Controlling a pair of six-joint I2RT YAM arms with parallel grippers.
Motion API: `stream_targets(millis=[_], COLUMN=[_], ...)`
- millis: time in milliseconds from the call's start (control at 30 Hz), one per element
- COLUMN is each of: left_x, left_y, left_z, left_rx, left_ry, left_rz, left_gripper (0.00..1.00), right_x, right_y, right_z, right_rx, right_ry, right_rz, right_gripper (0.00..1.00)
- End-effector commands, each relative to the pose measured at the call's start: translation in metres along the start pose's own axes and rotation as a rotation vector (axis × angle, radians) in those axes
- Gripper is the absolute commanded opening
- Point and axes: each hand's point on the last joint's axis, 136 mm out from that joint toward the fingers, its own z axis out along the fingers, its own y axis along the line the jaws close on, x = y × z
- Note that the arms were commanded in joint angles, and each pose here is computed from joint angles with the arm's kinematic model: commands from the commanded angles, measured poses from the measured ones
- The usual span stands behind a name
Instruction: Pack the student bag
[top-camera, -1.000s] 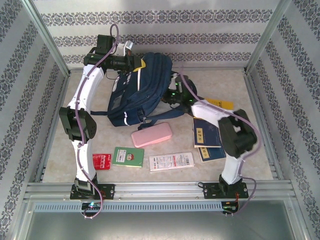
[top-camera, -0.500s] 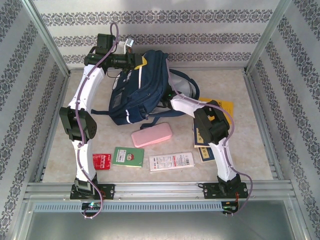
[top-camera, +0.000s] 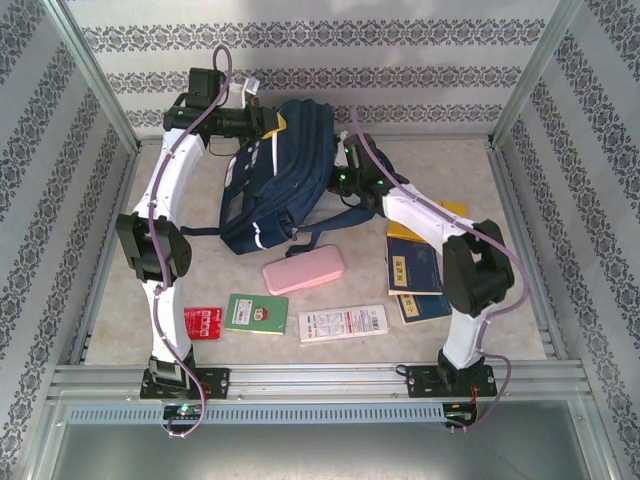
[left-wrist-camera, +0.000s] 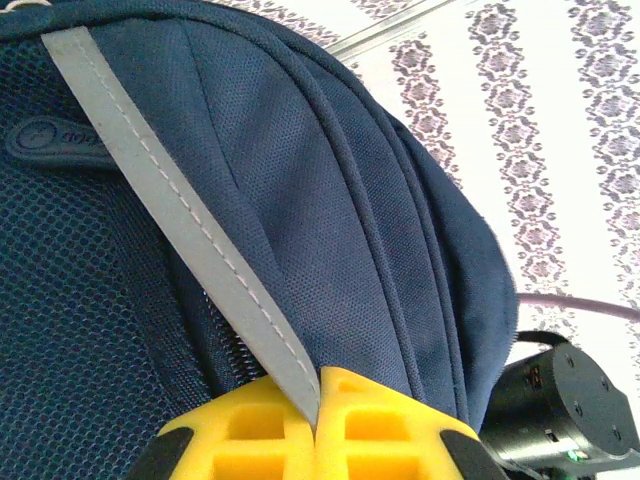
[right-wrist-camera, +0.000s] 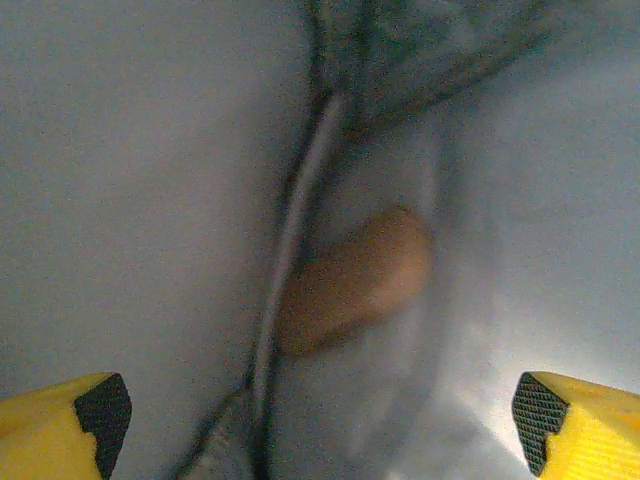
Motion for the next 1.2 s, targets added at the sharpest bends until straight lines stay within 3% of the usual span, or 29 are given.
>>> stream_targets(millis=[0, 200, 267, 333, 367, 467, 600, 700, 767, 867, 1100, 1167], left_x=[-0.013, -0.004, 0.001, 0.005, 0.007, 0.004, 0.012, 0.032, 0.054, 0.097, 0.225, 0.258], left_y=[-0.008, 0.008, 0.012, 0.013, 0.011, -0.002, -0.003, 0.005, 0.013, 0.029, 0.115, 0.140], left_z=[-0.008, 0.015, 0.027, 0.037, 0.039, 0.032, -0.005, -0.054, -0.090, -0.134, -0.196, -0.214], left_rx=[-0.005, -0.063, -0.085, -0.101, -0.107, -0.126, -0.272, -0.449, -0.556, -0.652, -0.900, -1.006], left_ry=[-0.044, -0.014, 0.003, 0.014, 0.014, -0.025, -0.081, -0.166, -0.243, -0.308, -0.382, -0.410], left_rz=[0.081, 0.060, 0.055, 0.055, 0.060, 0.078, 0.055, 0.036, 0.024, -0.028, -0.381, -0.466], left_gripper=[0.00, 0.00, 0.10, 0.34, 0.41, 0.53, 0.57, 0.62, 0.73, 0.80, 0.87, 0.95], right_x=[-0.020, -0.022, -0.018, -0.011, -0.008, -0.001, 0.012, 0.029, 0.041, 0.061, 0.136, 0.165], right_y=[-0.020, -0.049, -0.053, -0.054, -0.051, -0.042, -0.030, -0.027, -0.025, -0.012, 0.059, 0.078], right_z=[-0.039, -0.115, -0.137, -0.152, -0.159, -0.178, -0.190, -0.189, -0.184, -0.166, -0.094, -0.066], right_rx=[0.119, 0.322, 0.360, 0.393, 0.404, 0.440, 0.411, 0.395, 0.386, 0.317, -0.037, -0.103], right_ry=[-0.163, -0.322, -0.364, -0.377, -0.381, -0.394, -0.389, -0.358, -0.327, -0.252, 0.105, 0.225], right_rz=[0.025, 0.017, -0.004, -0.044, -0.074, -0.169, -0.244, -0.287, -0.319, -0.376, -0.465, -0.476], right_gripper=[0.98, 0.98, 0.98, 0.98, 0.98, 0.98, 0.98, 0.98, 0.98, 0.98, 0.96, 0.96])
